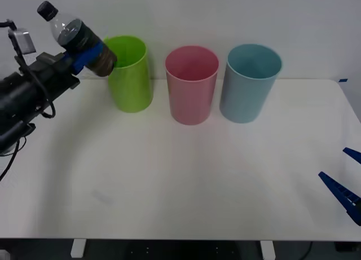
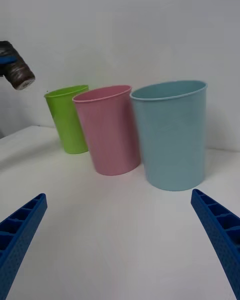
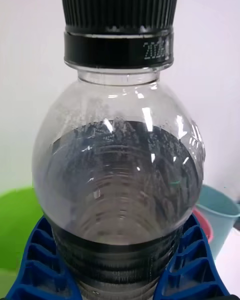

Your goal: Grasp the object on the table and drop it into the matching bin: aluminum can to the light blue bin, PET bottle to the pink bin.

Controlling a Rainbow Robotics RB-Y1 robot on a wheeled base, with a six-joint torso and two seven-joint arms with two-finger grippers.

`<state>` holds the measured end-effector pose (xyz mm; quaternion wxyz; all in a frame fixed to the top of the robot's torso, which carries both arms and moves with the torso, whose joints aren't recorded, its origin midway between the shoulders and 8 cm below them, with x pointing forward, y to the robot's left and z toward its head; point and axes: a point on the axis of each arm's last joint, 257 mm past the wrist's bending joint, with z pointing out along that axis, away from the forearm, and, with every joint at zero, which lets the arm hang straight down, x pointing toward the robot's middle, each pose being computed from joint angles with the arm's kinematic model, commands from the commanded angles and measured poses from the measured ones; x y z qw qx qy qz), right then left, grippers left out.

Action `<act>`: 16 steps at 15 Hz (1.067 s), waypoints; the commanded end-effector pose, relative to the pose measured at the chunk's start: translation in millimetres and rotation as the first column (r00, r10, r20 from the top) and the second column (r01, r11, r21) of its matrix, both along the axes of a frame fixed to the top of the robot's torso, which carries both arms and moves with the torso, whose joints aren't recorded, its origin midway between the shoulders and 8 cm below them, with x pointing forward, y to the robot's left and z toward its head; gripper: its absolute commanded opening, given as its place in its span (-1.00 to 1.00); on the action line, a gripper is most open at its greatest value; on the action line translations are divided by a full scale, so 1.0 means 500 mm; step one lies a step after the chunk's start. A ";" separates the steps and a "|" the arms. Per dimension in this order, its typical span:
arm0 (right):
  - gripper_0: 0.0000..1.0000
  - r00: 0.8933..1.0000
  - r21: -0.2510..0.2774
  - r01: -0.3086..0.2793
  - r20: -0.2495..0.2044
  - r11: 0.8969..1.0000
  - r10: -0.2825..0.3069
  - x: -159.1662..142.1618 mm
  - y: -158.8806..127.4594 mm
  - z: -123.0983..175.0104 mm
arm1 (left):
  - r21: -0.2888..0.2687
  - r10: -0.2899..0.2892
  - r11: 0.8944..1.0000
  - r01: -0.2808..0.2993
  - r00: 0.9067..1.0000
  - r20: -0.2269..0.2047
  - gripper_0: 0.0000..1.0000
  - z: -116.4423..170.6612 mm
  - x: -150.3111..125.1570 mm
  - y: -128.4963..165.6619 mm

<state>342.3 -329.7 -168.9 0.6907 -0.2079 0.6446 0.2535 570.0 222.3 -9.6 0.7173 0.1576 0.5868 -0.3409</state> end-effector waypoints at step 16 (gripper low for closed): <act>1.00 1.000 0.000 0.000 0.000 1.000 0.000 0.000 0.000 0.000 | 0.159 -0.089 0.983 0.088 0.996 -0.003 -1.00 0.039 0.095 -0.356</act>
